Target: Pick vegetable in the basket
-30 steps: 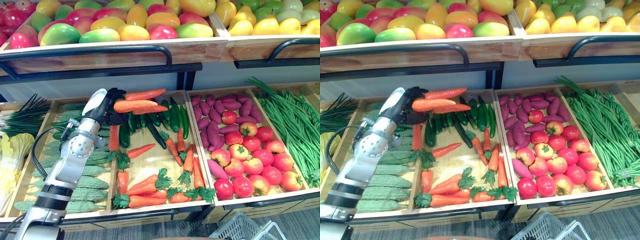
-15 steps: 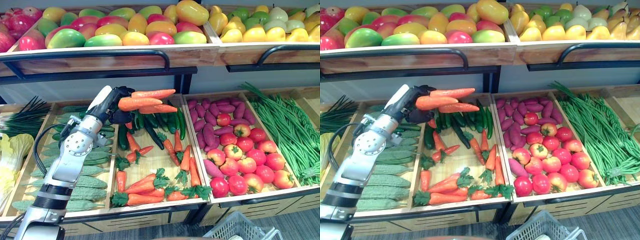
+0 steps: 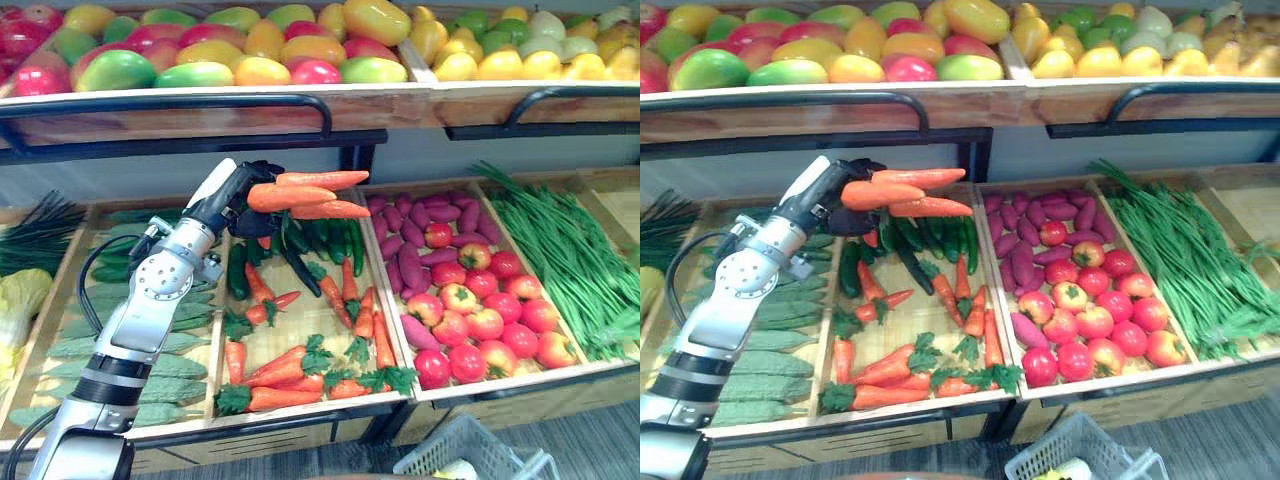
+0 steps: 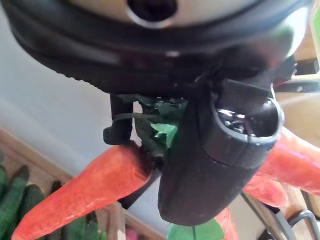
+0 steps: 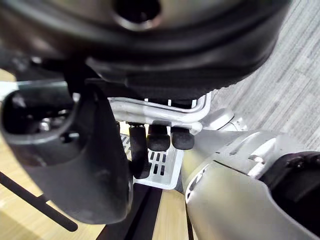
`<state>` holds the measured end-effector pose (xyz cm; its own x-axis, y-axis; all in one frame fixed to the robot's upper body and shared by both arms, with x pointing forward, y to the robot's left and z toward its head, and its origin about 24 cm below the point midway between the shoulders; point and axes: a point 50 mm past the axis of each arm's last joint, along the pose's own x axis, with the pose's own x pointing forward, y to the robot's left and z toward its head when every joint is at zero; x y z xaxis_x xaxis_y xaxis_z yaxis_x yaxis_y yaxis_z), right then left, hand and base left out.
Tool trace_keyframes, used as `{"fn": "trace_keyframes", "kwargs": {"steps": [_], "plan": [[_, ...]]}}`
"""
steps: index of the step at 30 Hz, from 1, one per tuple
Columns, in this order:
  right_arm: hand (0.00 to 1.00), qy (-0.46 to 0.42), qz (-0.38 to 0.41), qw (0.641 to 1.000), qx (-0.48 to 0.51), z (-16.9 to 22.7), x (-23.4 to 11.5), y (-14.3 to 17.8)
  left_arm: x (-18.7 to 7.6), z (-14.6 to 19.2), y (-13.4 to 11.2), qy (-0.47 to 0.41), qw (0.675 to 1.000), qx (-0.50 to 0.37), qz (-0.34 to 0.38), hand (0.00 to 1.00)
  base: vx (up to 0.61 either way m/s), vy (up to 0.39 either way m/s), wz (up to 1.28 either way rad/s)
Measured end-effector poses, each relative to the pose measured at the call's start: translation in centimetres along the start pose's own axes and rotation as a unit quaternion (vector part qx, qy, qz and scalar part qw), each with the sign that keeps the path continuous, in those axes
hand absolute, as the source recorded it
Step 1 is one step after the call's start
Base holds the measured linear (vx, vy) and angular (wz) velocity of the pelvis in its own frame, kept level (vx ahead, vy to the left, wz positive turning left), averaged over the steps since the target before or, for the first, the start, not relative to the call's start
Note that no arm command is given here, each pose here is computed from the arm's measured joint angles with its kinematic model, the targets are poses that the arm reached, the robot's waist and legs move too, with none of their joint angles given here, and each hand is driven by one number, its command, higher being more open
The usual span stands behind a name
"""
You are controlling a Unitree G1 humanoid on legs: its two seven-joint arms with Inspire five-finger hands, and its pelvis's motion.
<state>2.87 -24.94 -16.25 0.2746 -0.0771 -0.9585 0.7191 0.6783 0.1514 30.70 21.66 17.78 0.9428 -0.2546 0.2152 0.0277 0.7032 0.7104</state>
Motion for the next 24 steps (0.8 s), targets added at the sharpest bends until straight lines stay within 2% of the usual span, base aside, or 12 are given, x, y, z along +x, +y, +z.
{"fn": "trace_keyframes", "kwargs": {"steps": [4,6,11,15,19,24], "plan": [[0.0,-0.032,-0.007,0.999,-0.033,3.5,-0.2,-0.3,-0.8,-0.6,-0.4,0.001,1.0,0.001,-0.001,0.0,-0.07,0.121,-1.44],[0.0,-0.035,-0.005,0.999,-0.031,3.6,-0.3,-0.3,-1.0,-0.4,-0.6,-0.01,1.0,0.003,-0.003,0.0,0.0,0.113,-0.77],[0.0,-0.021,-0.003,0.999,0.034,0.2,-0.4,-0.9,-1.0,-0.5,-2.2,-0.004,0.999,0.003,-0.037,0.0,0.0,0.121,-0.41],[0.0,-0.034,0.005,0.998,0.046,-0.7,-0.6,-0.6,-0.9,0.5,-3.4,-0.024,0.998,0.003,-0.062,0.0,0.01,0.077,-0.43],[0.0,-0.06,0.014,0.997,0.051,0.8,-0.5,0.1,-1.1,1.7,-3.1,-0.051,0.997,0.003,-0.058,0.0,-0.01,0.084,-0.84],[0.0,-0.054,0.002,0.997,0.047,1.0,-0.3,-0.1,-2.3,0.3,-1.4,-0.021,0.999,0.015,-0.022,0.0,0.15,-0.008,-0.36]]}}
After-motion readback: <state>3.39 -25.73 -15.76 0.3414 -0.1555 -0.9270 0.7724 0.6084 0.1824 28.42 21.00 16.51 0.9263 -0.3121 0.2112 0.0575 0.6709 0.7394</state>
